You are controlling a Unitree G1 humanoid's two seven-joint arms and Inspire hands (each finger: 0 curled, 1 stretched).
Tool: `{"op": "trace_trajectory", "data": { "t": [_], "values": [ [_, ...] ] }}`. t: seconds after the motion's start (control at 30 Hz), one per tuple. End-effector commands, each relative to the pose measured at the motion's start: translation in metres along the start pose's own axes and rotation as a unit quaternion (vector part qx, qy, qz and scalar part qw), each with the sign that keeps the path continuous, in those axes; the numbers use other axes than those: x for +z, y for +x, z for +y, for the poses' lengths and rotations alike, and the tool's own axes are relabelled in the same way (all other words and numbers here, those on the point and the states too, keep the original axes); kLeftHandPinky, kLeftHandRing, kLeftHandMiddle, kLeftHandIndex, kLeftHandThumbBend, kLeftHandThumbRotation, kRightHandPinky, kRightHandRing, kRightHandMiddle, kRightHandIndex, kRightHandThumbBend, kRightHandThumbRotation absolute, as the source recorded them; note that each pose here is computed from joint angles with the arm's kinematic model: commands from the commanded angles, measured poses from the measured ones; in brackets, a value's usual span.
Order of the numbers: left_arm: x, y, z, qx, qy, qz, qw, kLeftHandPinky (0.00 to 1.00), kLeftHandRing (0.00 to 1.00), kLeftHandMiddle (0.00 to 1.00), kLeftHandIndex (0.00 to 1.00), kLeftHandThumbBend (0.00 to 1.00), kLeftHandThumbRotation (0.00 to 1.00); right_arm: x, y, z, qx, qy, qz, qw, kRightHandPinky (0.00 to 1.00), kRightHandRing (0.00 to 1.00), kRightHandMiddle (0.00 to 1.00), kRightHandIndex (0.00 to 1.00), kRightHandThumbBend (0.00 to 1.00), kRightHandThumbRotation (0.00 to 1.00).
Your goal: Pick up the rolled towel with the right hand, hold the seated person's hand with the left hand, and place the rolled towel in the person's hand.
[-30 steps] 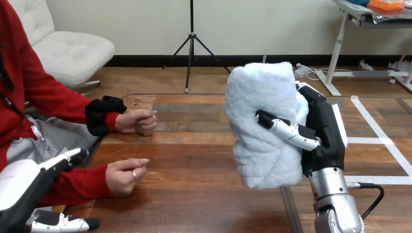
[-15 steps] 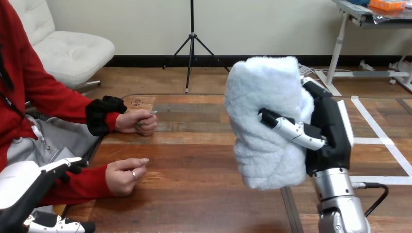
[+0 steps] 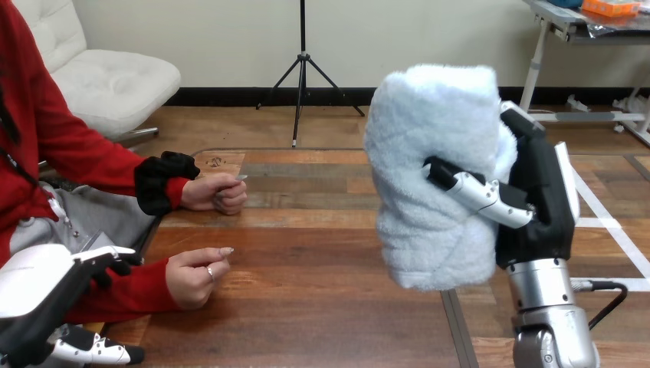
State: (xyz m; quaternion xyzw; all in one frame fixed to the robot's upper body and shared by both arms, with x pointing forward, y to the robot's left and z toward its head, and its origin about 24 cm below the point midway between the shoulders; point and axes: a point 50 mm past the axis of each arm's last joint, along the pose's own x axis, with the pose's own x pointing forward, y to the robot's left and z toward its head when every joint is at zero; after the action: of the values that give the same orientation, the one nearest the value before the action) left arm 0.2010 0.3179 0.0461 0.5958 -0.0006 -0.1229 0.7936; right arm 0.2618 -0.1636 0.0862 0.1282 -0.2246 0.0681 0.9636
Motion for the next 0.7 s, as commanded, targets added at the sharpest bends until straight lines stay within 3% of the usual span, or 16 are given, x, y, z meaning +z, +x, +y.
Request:
{"op": "trace_trajectory", "data": {
  "t": [0.0, 0.4, 0.67],
  "values": [
    [0.009, 0.014, 0.018, 0.023, 0.036, -0.027, 0.9987, 0.59, 0.66, 0.71, 0.74, 1.0, 0.12, 0.021, 0.014, 0.015, 0.021, 0.02, -0.052, 0.9982, 0.31, 0.38, 0.46, 0.45, 0.82, 0.0],
    [0.014, 0.019, 0.017, 0.028, 0.066, -0.028, 0.9971, 0.57, 0.65, 0.7, 0.72, 1.0, 0.03, 0.028, 0.011, 0.021, 0.033, 0.041, -0.054, 0.9971, 0.31, 0.37, 0.45, 0.45, 0.81, 0.0],
    [0.016, 0.021, 0.016, 0.045, 0.078, -0.027, 0.9956, 0.58, 0.66, 0.7, 0.72, 1.0, 0.03, 0.033, 0.009, 0.023, 0.037, 0.05, -0.06, 0.9962, 0.33, 0.39, 0.45, 0.45, 0.8, 0.0]
  ]
}}
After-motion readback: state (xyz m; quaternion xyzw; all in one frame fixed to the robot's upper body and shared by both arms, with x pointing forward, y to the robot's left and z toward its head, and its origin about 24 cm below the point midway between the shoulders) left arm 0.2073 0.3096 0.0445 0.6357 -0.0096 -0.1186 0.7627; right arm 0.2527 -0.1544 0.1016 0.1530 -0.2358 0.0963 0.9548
